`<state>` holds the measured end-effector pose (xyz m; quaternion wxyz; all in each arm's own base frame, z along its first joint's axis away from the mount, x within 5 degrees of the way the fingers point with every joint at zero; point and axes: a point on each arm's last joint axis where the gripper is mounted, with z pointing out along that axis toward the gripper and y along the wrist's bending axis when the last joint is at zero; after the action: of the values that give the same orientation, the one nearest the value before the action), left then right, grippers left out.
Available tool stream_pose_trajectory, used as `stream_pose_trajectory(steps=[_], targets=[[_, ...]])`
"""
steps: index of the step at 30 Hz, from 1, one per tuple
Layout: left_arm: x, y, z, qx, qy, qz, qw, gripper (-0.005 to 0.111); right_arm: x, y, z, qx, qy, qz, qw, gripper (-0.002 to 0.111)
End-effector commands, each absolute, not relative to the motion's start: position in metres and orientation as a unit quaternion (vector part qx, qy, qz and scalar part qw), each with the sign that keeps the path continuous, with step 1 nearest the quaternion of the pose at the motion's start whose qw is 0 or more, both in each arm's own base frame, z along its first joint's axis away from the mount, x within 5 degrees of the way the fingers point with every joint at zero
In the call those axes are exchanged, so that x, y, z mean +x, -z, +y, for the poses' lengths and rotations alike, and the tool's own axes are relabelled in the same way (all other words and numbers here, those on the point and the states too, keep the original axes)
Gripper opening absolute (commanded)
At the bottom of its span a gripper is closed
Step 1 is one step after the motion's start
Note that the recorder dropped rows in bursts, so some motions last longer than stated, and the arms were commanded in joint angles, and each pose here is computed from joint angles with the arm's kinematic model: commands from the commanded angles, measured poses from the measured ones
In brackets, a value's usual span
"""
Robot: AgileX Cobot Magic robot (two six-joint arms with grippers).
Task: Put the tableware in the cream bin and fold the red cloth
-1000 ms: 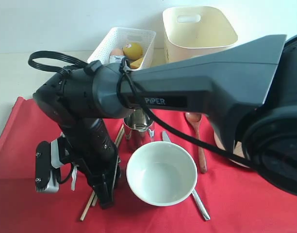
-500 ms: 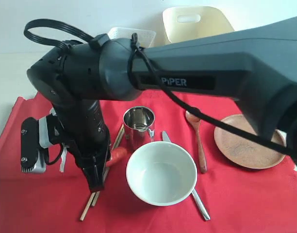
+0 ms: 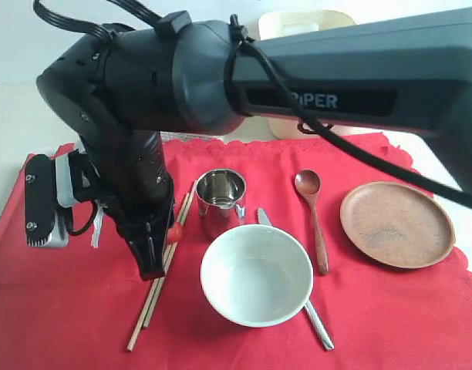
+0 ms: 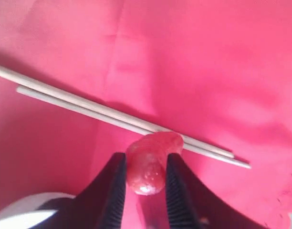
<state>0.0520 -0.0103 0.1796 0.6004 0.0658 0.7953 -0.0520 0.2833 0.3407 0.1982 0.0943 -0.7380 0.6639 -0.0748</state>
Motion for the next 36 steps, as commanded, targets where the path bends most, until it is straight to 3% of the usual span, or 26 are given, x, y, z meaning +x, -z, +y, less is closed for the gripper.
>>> stream_pose_trajectory(steps=[1,10,18,22,30,36], targets=[[0.052,-0.181,-0.010,0.066,0.054,0.792,0.605,0.000,0.284,-0.212,0.337,-0.731,0.089,0.666,0.117,0.000],[0.052,-0.181,-0.010,0.066,0.054,0.792,0.605,0.000,0.292,-0.234,0.333,-0.714,0.103,0.671,0.172,0.000],[0.052,-0.181,-0.010,0.066,0.054,0.792,0.605,0.000,0.304,-0.228,0.327,-0.676,0.090,0.709,0.178,0.000],[0.052,-0.181,-0.010,0.066,0.054,0.792,0.605,0.000,0.304,-0.215,0.331,-0.610,0.064,0.771,0.172,0.000],[0.052,-0.181,-0.010,0.066,0.054,0.792,0.605,0.000,0.310,-0.198,0.335,-0.426,0.034,0.885,0.186,0.011],[0.052,-0.181,-0.010,0.066,0.054,0.792,0.605,0.000,0.304,-0.196,0.329,-0.400,0.043,0.904,0.146,0.012]])
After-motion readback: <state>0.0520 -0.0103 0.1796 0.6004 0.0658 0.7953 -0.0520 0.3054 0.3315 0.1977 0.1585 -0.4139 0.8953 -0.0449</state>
